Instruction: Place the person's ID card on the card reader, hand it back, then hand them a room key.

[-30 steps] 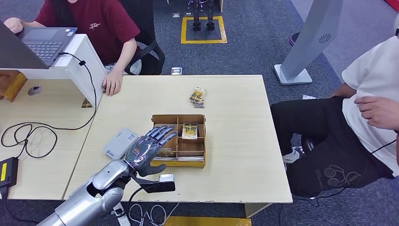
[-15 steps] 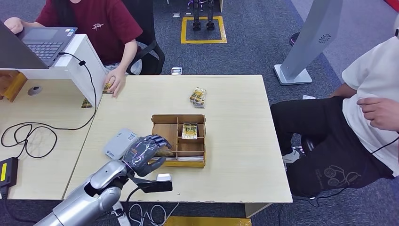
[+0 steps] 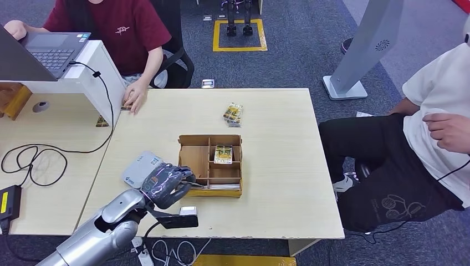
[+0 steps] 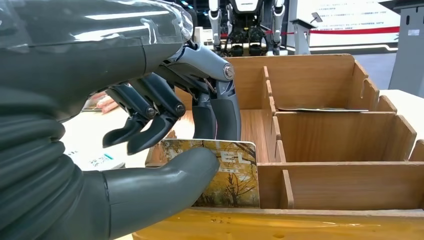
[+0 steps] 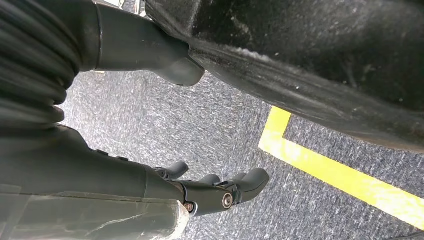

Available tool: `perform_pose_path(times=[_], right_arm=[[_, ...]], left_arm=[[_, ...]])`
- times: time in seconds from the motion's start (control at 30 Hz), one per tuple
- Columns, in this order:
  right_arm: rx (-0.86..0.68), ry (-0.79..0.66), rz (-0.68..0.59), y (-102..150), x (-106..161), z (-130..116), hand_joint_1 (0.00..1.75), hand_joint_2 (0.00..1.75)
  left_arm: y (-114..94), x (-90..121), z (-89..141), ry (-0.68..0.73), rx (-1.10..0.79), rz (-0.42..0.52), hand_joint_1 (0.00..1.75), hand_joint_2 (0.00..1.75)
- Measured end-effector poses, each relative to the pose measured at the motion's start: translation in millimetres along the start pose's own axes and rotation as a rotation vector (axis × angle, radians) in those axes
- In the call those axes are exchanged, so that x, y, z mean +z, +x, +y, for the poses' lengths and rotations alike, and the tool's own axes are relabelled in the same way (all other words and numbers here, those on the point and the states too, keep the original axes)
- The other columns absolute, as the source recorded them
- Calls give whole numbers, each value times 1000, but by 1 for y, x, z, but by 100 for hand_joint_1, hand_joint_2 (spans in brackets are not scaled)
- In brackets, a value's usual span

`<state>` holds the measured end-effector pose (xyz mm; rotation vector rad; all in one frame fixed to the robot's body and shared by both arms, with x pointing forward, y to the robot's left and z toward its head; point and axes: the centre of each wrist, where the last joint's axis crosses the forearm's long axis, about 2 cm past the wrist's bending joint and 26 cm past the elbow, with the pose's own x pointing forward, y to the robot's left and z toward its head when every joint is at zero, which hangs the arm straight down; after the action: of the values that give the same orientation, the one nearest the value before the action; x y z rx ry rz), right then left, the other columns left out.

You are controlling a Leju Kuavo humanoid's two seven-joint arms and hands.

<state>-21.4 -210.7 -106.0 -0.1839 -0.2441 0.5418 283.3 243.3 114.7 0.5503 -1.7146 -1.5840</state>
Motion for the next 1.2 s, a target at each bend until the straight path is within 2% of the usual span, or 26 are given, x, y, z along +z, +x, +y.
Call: perform_pose_path(times=[0.33, 0.47, 0.7, 1.2], right_arm=[[5, 0, -2, 0, 0, 0, 0, 175], [-2, 0, -1, 0, 0, 0, 0, 175], [1, 1, -2, -1, 0, 0, 0, 175], [15, 1, -5, 0, 0, 0, 0, 175]], left_arm=[[-1, 4, 6, 30, 32, -23, 175, 175], [-11, 10, 29, 86, 61, -25, 175, 175], [-44, 29, 86, 184, 35, 24, 175, 175], [-57, 43, 113, 250, -1, 55, 175, 175]])
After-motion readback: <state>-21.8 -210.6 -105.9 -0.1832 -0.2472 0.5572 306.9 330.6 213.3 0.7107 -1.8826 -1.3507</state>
